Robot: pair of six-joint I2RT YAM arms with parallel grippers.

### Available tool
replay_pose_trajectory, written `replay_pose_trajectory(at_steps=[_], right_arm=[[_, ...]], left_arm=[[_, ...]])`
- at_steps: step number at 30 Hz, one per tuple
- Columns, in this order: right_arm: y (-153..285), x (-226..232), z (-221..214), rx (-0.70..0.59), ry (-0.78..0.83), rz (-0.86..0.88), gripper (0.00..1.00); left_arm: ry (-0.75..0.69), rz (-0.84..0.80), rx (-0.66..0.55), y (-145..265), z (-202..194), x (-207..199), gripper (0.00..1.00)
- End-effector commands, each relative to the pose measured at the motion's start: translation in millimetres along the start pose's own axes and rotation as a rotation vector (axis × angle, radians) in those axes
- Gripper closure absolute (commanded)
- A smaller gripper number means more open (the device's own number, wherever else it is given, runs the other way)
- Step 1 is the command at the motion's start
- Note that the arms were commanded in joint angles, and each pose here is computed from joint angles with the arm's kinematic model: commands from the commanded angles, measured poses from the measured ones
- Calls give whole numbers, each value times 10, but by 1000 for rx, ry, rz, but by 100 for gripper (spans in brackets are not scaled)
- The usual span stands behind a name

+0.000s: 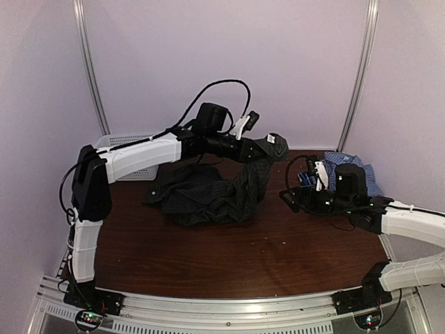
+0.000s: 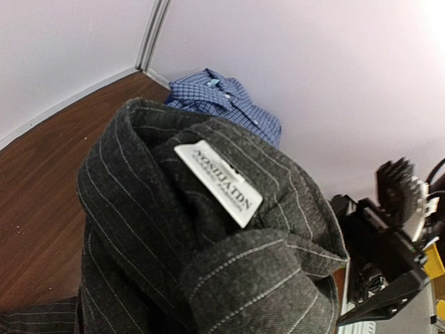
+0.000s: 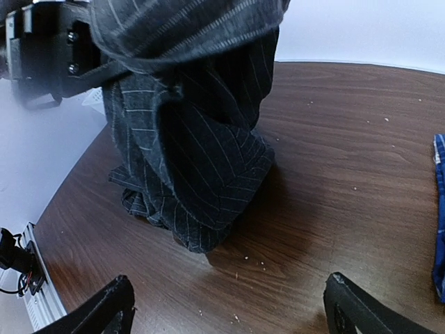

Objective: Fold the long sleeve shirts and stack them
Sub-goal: Place the crumpled shirt at the center of the board.

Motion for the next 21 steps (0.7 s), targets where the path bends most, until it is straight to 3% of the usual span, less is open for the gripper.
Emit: replay_pose_trajectory(at_steps=[1, 5, 12, 16, 21], right_arm=[[-161, 232, 260, -105, 61, 148, 5], [-368, 262, 317, -90, 93, 168, 12], [-573, 354, 346, -76, 125, 235, 33], [-656, 398, 334, -61, 132, 271, 55], [-698, 474, 349, -43, 128, 312, 90]], left_arm=[[-32, -156, -105, 261, 362, -478, 100], [-25, -173, -107, 290, 378, -516, 100], [-12, -194, -101, 248, 324, -501, 99], [-9, -197, -98, 218, 304, -474, 98], [3, -201, -103, 211, 304, -372, 97]])
Point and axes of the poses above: each gripper's point midway between its finger pads, its own y axis back along the fingers, its own x axis along the line the jaws close on, z = x × y, the point moved 5 cm from there along y, back along the fingers, and after that the axes turned 1 degree about y, right-handed, at the moved point
